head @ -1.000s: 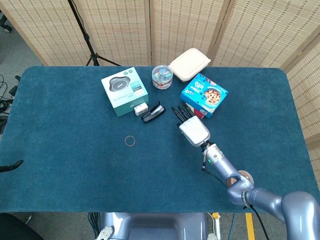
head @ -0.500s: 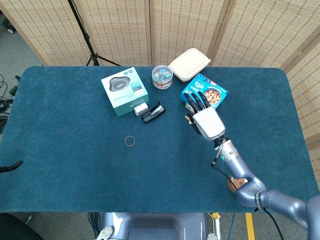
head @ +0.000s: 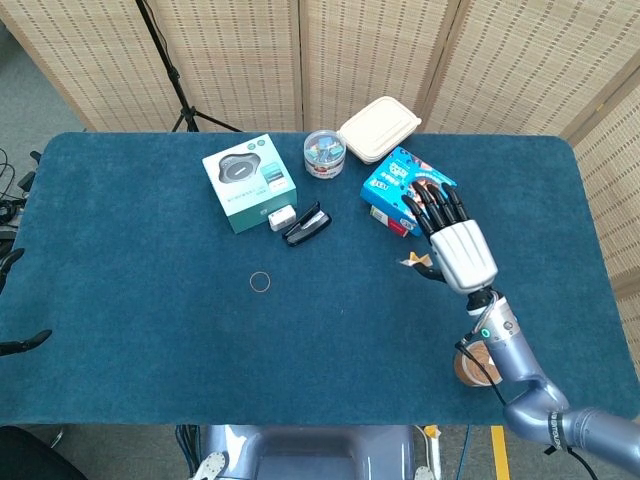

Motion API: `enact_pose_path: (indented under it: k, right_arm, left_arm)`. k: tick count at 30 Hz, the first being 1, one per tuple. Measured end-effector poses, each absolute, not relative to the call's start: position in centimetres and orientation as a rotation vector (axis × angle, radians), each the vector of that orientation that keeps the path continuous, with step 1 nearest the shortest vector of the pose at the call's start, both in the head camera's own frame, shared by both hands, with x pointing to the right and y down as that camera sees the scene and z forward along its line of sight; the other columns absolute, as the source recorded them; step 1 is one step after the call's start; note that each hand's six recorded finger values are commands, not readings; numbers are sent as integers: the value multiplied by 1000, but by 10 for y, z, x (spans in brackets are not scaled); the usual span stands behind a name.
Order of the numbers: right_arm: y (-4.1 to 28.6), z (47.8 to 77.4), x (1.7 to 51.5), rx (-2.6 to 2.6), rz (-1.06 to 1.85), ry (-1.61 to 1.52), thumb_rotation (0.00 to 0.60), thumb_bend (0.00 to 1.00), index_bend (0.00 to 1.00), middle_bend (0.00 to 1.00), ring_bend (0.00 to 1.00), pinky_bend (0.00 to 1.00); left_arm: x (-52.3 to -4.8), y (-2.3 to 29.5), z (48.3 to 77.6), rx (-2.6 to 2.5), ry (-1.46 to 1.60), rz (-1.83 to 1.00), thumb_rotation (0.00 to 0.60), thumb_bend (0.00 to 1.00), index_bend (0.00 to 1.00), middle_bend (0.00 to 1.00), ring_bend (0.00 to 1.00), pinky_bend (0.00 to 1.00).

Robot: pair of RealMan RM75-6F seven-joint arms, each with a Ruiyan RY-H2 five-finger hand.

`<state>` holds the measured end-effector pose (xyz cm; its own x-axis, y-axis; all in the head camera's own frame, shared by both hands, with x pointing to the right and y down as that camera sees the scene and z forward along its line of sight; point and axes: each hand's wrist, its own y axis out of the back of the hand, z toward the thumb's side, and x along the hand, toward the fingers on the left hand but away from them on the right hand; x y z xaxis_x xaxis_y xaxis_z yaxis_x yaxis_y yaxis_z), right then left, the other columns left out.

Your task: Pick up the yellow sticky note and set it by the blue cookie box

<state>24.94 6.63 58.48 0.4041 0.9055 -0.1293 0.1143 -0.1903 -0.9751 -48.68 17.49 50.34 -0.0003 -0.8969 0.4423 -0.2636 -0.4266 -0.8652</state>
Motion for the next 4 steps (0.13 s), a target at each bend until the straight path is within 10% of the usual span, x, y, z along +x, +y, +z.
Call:
enact_pose_path:
  k: [4]
  right_arm:
    - [73, 575, 254, -1598, 924, -956, 600, 0, 0, 0, 0, 0]
  left_arm:
    - [-488, 176, 503, -1724, 1203, -1453, 600, 0, 0, 0, 0, 0]
